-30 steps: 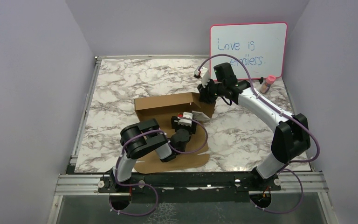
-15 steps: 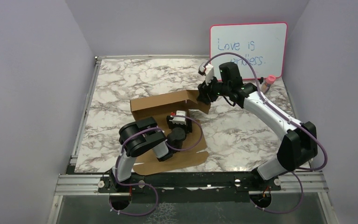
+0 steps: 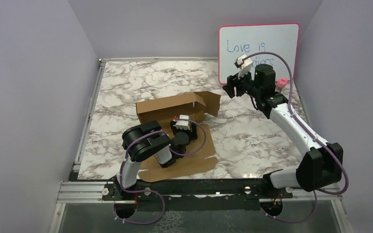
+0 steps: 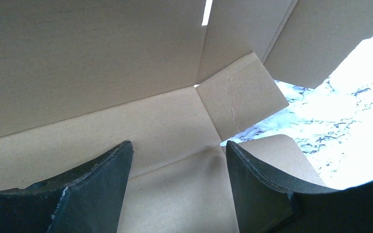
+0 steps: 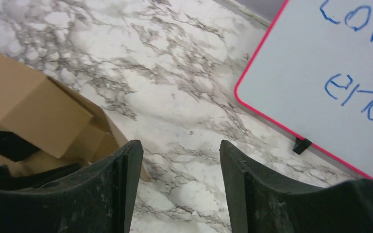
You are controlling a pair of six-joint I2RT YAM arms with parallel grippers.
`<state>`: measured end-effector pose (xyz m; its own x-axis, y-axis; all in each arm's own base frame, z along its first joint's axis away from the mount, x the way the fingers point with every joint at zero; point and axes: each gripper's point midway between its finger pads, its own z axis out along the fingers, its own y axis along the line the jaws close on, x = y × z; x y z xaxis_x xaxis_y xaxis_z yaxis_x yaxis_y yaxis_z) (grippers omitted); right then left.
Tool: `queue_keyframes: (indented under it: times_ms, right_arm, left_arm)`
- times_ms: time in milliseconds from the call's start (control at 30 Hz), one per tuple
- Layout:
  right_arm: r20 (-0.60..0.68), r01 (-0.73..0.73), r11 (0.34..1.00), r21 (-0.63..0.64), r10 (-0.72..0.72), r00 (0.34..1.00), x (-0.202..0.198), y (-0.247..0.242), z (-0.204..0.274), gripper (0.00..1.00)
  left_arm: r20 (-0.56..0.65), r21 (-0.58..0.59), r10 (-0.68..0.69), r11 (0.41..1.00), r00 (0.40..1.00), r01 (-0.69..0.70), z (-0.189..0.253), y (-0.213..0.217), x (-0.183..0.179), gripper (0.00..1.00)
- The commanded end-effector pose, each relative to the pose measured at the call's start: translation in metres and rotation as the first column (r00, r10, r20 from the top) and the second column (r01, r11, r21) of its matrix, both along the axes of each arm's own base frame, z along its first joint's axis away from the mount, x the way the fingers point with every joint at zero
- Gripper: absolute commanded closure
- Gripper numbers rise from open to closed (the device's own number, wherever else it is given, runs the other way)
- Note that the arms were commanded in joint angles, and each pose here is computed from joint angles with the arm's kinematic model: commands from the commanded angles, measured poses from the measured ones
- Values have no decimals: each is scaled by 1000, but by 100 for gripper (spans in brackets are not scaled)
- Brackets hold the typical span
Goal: Fold the paper box
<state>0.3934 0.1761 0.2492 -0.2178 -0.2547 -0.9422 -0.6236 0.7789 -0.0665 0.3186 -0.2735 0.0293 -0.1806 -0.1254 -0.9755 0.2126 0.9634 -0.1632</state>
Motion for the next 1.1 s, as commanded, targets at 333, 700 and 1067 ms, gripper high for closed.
queue_keyframes:
  times_ms: [333, 700, 1067]
  right_arm:
    - [-39, -101, 994, -32, 100, 994, 46, 15, -86, 34]
    - [-189, -301, 944, 137, 323, 927, 4, 49, -118, 38]
    - [-226, -325, 917, 230, 375, 899, -22, 61, -127, 39]
  left_arm:
    - [65, -24, -177, 984, 982, 179, 27, -18, -12, 14]
    - [86, 24, -182, 983, 979, 181, 28, -21, -7, 7]
    - [106, 80, -215, 975, 971, 207, 24, -25, -8, 6]
